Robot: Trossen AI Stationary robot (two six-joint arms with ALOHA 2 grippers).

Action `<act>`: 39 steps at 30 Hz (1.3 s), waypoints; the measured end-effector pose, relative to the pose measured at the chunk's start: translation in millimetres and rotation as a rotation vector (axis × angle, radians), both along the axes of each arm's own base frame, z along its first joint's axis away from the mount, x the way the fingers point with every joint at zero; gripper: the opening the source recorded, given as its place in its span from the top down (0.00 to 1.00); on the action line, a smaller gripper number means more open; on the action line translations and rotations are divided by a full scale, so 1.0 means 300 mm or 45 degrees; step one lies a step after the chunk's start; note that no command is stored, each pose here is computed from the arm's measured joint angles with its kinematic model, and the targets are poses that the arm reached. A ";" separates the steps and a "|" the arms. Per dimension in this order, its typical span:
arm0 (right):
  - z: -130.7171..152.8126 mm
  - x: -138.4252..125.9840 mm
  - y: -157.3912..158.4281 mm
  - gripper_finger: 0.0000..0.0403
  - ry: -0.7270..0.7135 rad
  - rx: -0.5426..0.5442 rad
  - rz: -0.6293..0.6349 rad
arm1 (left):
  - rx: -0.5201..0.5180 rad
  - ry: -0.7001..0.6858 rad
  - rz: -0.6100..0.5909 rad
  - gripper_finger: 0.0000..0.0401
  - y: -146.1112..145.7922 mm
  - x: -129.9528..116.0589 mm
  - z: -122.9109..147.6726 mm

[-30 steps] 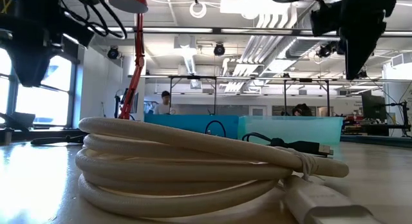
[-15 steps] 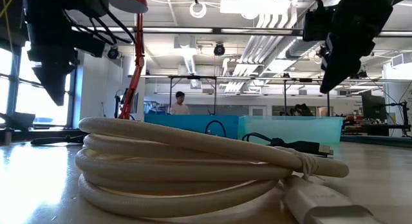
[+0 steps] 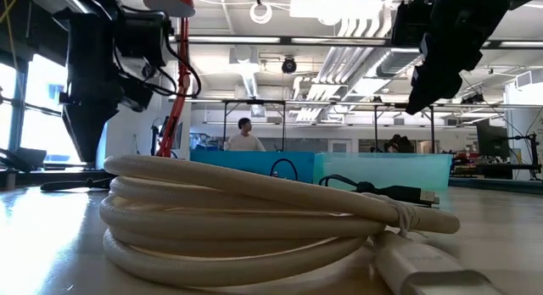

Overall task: Pick & Place USB Port
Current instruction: Put the black charger cable into the green bin

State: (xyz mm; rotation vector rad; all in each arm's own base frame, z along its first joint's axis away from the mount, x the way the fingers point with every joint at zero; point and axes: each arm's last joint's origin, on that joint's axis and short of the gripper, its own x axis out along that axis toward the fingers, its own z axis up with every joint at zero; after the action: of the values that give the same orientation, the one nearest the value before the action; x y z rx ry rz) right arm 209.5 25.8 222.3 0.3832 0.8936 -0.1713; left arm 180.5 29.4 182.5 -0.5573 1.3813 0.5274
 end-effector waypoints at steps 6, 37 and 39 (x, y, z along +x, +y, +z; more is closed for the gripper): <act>0.005 0.006 0.001 0.61 -0.032 -0.012 0.020 | -0.100 -0.069 0.000 0.42 0.012 -0.010 -0.056; 0.015 0.015 0.030 0.61 -0.095 -0.024 0.093 | 0.137 -0.025 -0.144 0.98 0.021 -0.043 -0.136; 0.019 0.019 0.031 0.61 -0.117 -0.018 0.091 | 0.123 -0.028 -0.173 0.98 0.020 -0.043 -0.136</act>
State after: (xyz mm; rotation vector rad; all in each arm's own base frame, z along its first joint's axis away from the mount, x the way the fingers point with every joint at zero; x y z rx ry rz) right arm 215.2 35.2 228.0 0.3430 0.8135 -0.0937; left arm 167.8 35.2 141.7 -0.3871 1.3543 0.4740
